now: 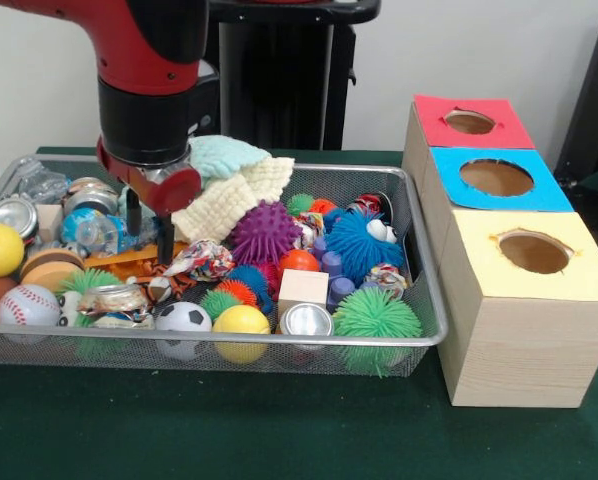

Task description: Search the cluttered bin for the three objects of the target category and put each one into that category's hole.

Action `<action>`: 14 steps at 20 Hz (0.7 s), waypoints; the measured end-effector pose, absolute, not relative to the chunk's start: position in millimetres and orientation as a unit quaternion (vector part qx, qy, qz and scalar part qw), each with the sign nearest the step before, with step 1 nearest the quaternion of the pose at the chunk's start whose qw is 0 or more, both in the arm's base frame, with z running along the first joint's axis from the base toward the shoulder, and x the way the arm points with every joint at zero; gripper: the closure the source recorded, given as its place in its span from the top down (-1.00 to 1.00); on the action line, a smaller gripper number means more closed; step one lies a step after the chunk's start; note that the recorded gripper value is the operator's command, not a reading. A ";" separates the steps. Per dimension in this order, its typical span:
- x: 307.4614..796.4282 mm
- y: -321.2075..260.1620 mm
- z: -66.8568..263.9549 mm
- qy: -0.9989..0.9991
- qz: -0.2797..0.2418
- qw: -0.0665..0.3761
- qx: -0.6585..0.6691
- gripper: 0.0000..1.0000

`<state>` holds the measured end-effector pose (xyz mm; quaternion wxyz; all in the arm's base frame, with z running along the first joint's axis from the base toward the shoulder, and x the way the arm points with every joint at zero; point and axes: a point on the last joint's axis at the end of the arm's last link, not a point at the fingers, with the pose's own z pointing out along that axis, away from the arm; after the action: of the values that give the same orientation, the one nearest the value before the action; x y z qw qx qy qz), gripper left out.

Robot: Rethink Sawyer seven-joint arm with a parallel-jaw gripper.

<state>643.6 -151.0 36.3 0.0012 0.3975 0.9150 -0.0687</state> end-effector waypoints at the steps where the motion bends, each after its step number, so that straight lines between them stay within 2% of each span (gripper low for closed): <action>1: 644.0 -150.1 34.7 0.915 -0.069 0.001 0.397 1.00; 14: 645.8 -141.4 -5.4 0.917 -0.062 -0.015 0.393 1.00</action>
<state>645.8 -141.4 -5.4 -0.0147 0.3929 0.9174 -0.0618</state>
